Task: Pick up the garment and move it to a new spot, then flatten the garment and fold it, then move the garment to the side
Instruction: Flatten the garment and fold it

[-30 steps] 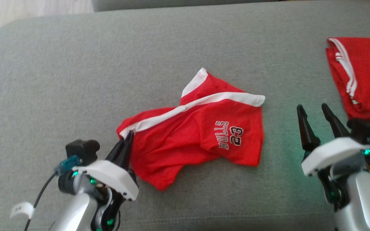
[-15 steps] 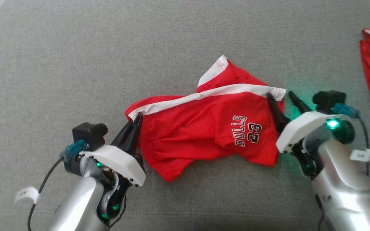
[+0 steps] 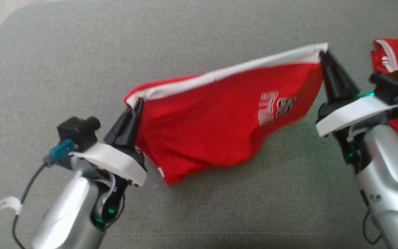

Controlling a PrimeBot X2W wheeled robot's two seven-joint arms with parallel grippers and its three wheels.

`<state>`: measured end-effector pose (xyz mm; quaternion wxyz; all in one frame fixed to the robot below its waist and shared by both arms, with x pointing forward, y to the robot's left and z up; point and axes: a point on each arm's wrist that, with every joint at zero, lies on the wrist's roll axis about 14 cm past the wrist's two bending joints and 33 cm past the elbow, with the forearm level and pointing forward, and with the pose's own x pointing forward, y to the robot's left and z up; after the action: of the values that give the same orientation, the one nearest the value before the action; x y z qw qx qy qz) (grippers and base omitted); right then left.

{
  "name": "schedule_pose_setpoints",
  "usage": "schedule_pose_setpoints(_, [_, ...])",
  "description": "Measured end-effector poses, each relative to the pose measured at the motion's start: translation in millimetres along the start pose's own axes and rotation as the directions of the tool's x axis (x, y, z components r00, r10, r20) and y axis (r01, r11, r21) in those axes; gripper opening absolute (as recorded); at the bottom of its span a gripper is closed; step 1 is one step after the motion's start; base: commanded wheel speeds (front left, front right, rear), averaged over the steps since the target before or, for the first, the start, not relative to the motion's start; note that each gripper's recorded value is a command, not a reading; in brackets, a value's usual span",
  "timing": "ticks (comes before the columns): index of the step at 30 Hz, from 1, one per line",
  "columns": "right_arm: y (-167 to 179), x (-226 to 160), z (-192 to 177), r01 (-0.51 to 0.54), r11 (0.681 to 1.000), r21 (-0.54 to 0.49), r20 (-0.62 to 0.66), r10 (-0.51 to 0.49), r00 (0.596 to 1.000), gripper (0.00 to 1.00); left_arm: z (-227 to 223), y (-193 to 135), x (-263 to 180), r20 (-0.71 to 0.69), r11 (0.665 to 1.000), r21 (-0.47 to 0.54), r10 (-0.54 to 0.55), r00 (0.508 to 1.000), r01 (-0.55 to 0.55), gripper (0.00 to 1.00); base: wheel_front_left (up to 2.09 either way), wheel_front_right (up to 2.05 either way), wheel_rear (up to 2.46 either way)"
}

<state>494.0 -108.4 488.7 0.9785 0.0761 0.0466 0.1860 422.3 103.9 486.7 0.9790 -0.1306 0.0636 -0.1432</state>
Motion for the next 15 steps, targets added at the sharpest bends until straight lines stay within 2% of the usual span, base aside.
schedule_pose_setpoints(4, [5,-8,59,-0.016,0.998,-0.067,0.155,0.026,0.988,0.00,36,-8,0,0.088,0.999,0.039,-0.032,0.996,0.028,0.00,0.00,0.00,0.00])
schedule_pose_setpoints(8, [12,-28,116,-0.007,0.991,-0.133,0.286,0.045,0.957,0.00,77,-22,-5,0.198,0.995,0.084,-0.078,0.977,0.063,0.00,0.00,0.00,0.00])
schedule_pose_setpoints(15, [21,-82,167,0.061,0.979,-0.195,0.385,0.019,0.923,0.00,152,-51,-25,0.381,0.980,0.169,-0.159,0.911,0.100,0.00,0.00,0.00,0.00])
